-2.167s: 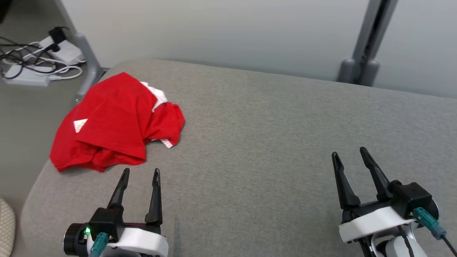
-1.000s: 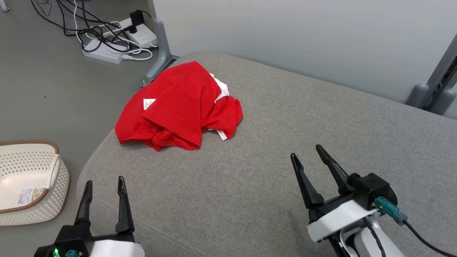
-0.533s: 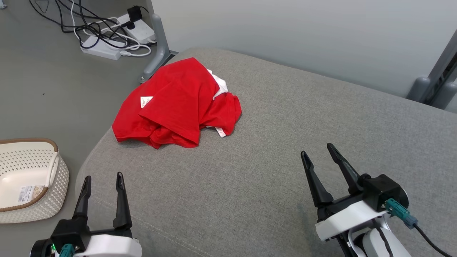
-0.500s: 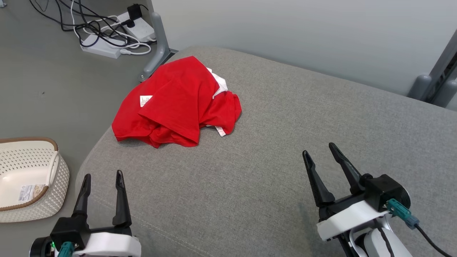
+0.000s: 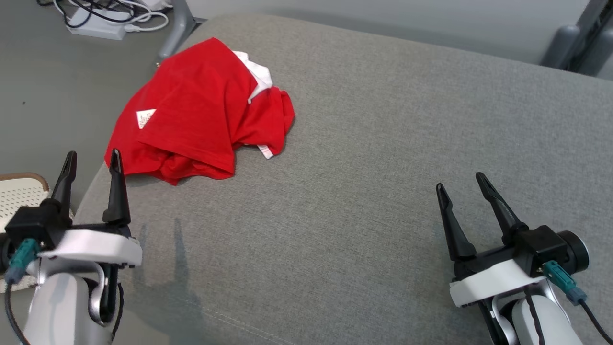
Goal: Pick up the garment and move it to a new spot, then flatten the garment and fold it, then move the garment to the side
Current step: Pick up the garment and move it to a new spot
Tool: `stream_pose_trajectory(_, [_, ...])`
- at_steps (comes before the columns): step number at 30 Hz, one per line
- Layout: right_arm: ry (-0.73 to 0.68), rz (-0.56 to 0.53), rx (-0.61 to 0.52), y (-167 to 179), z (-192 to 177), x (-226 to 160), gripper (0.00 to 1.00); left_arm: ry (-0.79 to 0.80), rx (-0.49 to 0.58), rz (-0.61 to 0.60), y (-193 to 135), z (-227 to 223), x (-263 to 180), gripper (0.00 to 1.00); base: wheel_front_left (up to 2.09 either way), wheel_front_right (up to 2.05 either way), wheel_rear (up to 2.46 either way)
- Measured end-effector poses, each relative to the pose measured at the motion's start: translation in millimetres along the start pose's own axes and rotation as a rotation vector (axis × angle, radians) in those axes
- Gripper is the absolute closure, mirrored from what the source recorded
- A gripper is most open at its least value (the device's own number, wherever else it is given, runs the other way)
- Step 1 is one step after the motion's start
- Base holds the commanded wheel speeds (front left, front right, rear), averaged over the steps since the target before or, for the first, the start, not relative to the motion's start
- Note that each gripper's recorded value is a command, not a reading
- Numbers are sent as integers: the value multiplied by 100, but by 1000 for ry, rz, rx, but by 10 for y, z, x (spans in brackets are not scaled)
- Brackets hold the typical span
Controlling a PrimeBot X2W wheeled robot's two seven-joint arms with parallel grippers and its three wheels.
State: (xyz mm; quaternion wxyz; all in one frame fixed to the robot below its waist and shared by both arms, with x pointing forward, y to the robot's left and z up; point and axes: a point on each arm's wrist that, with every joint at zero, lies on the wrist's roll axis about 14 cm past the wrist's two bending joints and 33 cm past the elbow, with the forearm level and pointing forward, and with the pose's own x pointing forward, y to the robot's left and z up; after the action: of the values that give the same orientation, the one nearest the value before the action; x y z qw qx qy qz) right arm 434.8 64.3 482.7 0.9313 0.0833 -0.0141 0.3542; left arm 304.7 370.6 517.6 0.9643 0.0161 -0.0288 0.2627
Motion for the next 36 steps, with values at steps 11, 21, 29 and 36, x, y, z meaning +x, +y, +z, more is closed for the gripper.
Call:
stream_pose_trajectory(11, [39,-95,-20,-437,-241,-63,0,316,120,-175,-357,-531,825,0,0,0,0])
stream_pose_trajectory(21, [73,-163,-31,-716,-397,-163,0,548,175,-206,-494,-1021,1074,0,0,0,0])
stream_pose_trajectory(29, [71,-174,-33,-755,-382,-184,0,599,155,-222,-565,-1134,1079,100,0,0,0])
stream_pose_trajectory(36, [44,-169,-41,-714,-244,-180,0,474,69,-210,-567,-851,1160,100,0,0,0])
